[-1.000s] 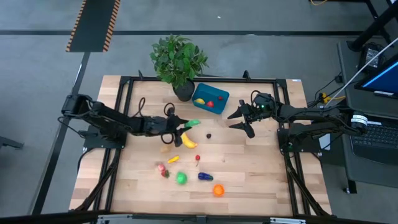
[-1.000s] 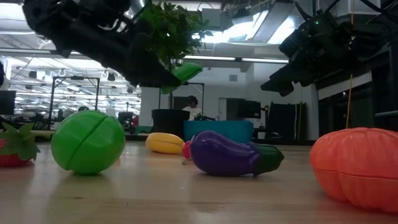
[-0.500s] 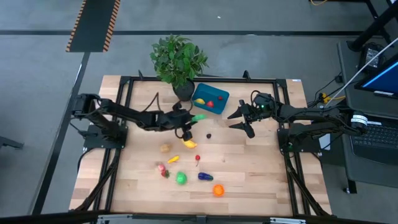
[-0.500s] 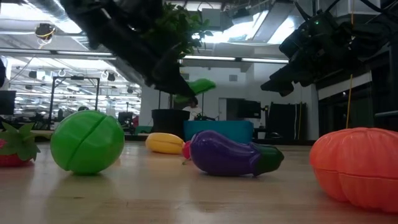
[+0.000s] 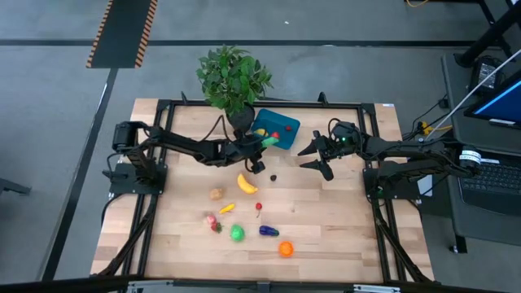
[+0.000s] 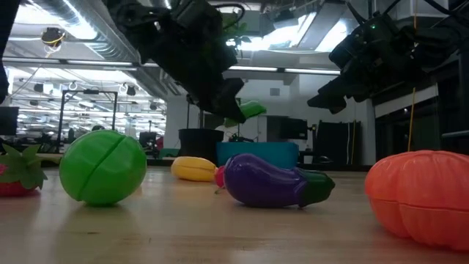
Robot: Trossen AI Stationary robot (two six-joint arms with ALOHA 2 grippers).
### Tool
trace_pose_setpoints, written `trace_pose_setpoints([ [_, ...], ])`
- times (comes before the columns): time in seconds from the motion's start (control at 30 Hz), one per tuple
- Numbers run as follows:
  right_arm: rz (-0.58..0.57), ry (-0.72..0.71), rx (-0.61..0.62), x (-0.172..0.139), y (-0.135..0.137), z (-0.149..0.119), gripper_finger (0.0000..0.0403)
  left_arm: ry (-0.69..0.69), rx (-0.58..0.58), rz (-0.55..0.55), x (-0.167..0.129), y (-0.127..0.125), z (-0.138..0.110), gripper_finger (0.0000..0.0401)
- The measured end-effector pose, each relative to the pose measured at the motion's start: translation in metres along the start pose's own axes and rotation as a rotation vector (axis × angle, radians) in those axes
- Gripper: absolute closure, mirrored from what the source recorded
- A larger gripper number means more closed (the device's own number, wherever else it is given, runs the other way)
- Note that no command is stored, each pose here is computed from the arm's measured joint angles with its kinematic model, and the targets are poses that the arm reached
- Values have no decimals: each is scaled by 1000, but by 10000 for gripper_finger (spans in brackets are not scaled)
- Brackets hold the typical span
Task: Pick and placing Produce into tupperware
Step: Put the green peas into the blue container
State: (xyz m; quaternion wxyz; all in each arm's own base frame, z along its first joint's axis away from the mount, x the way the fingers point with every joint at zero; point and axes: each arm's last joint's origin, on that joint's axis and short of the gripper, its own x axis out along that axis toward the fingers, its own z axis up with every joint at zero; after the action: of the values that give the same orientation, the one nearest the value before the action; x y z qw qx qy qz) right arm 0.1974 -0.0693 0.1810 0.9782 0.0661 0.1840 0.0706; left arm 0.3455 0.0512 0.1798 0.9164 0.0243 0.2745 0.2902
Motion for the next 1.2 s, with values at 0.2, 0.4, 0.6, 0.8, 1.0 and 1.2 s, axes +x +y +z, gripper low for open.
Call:
trace_pose_setpoints([
  [0.2,0,0,0,0,0,0,175,7,10,29,6,6,2,282],
  [0.4,0,0,0,0,0,0,175,7,4,64,9,13,2,282],
  [0.6,0,0,0,0,0,0,175,-20,-20,77,11,18,5,282],
  [0.8,0,0,0,0,0,0,175,-40,-38,89,13,23,8,282],
  [1.0,0,-1,0,0,0,0,175,-83,-60,89,17,22,10,282],
  [1.2,0,-1,-1,0,0,0,175,-71,8,98,42,13,6,282],
])
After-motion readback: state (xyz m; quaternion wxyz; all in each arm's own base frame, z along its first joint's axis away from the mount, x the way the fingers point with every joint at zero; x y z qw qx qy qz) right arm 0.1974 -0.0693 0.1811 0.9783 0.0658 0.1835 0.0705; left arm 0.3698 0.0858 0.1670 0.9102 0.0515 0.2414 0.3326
